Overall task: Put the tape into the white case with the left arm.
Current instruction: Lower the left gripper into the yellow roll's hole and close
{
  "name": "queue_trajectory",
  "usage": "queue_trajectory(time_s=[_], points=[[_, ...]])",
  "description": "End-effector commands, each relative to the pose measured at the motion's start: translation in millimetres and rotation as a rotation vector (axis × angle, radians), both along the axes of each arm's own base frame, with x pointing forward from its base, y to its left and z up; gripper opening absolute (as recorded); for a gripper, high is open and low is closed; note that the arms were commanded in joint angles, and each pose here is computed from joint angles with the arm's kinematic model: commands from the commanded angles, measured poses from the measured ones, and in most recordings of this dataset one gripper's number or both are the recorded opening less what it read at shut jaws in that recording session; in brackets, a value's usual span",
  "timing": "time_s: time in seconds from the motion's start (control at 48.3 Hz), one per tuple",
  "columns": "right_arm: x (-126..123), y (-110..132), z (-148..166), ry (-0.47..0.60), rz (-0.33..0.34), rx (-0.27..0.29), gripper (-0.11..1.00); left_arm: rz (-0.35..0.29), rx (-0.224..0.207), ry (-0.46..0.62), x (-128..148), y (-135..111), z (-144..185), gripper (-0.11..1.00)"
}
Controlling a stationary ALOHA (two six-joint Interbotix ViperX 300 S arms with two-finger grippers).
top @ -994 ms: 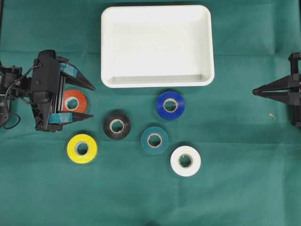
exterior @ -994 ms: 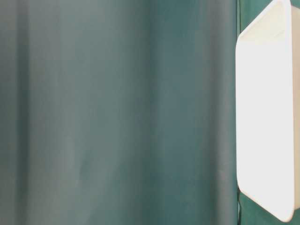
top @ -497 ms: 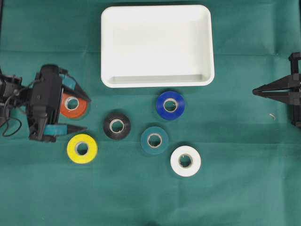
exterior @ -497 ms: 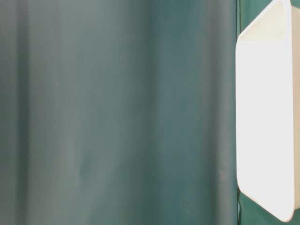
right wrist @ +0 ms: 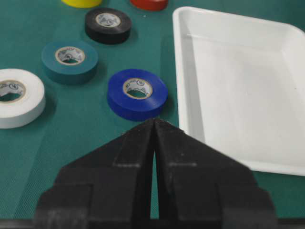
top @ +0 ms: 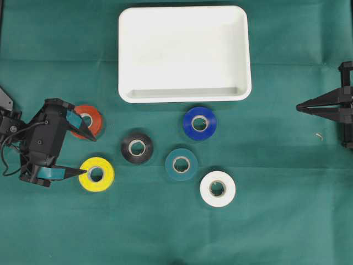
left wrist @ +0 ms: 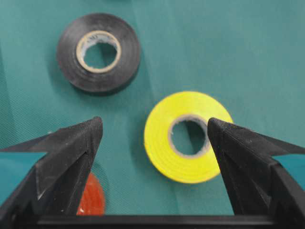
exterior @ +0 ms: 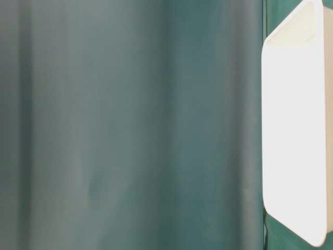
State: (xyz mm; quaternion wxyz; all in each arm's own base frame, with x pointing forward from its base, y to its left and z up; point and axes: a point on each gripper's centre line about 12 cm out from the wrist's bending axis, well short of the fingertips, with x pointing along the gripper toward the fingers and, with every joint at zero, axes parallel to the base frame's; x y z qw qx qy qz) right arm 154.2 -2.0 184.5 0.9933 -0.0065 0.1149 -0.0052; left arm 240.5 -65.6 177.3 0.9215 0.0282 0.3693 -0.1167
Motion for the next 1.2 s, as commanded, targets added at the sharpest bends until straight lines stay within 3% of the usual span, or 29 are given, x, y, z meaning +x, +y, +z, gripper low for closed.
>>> queue_trajectory(time_s=[0.0,0.31,1.18], points=[[2,0,3,-0.008,-0.001,0.0,-0.09,-0.002,-0.004,-0.015,1,-1,4,0.98],[0,0,-1,0.0,-0.001,0.0,-0.09,-0.003,0.0,0.0,2,-1,-1,0.98],[-3,0,1,-0.026,-0.001,0.0,-0.09,-0.012,0.059,0.194,34,-12,-68,0.98]])
